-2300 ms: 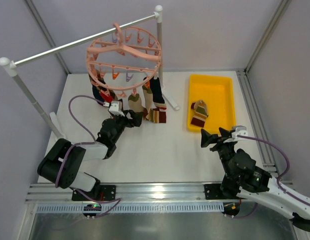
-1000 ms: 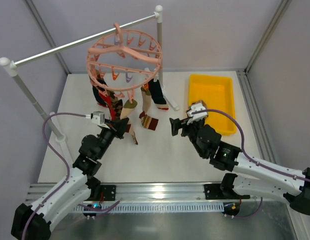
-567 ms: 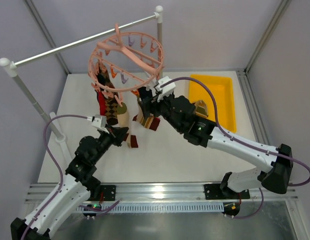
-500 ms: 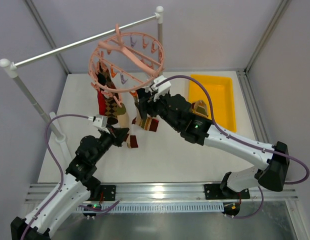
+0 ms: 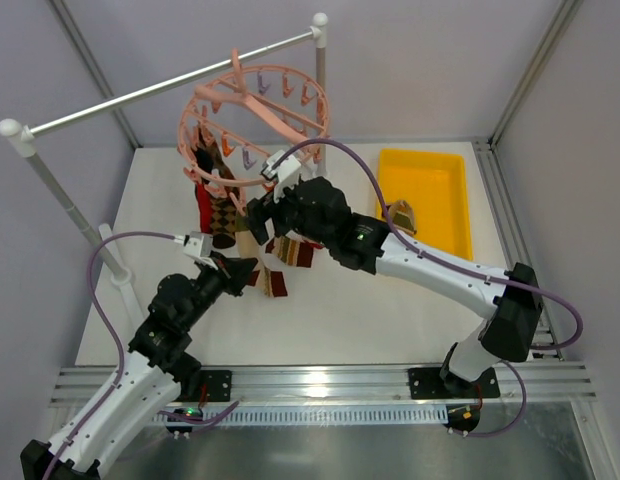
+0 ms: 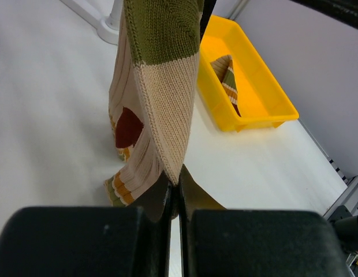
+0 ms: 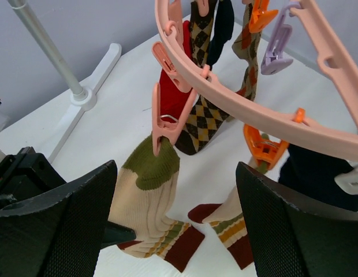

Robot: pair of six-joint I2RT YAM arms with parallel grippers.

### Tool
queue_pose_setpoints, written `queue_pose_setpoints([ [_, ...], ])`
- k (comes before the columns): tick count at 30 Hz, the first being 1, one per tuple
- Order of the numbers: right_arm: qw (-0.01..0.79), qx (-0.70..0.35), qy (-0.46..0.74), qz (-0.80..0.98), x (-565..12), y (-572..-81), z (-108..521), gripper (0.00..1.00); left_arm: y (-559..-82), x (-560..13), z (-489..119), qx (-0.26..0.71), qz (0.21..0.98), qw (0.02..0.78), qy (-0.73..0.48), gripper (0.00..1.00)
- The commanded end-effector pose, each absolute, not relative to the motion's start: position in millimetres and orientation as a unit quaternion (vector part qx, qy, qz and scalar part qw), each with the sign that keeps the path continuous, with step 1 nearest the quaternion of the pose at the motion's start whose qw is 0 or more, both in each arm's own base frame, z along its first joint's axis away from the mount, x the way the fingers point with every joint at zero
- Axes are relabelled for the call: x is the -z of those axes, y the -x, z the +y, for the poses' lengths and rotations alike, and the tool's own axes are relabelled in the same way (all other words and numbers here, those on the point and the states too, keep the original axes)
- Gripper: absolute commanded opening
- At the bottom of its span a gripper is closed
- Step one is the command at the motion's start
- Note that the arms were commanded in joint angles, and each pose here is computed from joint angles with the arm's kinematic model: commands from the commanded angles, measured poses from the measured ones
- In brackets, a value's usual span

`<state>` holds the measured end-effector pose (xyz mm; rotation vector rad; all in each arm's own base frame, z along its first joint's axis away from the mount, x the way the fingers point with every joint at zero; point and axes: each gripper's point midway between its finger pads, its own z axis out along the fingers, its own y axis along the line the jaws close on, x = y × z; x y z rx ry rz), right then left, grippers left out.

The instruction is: Remove the socks clipped to the hanger

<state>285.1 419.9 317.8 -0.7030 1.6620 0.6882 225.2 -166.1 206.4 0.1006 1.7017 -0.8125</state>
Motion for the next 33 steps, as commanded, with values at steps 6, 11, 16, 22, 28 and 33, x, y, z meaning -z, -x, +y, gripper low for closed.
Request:
queue_pose_setpoints([
  [6,0.564,-0.337,0.309,0.687,-343,-281,449,0.84,-220,-212,-171,0.363,0.726,0.582,-0.053,0.0],
  [11,0.563,-0.334,0.308,0.69,-340,-288,459,0.84,-219,-212,-171,0.364,0.725,0.582,-0.053,0.0],
  [16,0.574,-0.321,0.295,0.693,-342,-297,461,0.83,-218,-213,-173,0.368,0.723,0.581,-0.057,0.0],
  [22,0.585,-0.32,0.28,0.691,-343,-303,467,0.8,-217,-213,-175,0.371,0.722,0.581,-0.061,0.0],
  [28,0.589,-0.316,0.268,0.694,-339,-307,471,0.73,-216,-213,-177,0.375,0.722,0.578,-0.066,0.0],
  [33,0.603,-0.314,0.251,0.689,-343,-314,474,0.49,-215,-213,-178,0.377,0.721,0.577,-0.068,0.0],
])
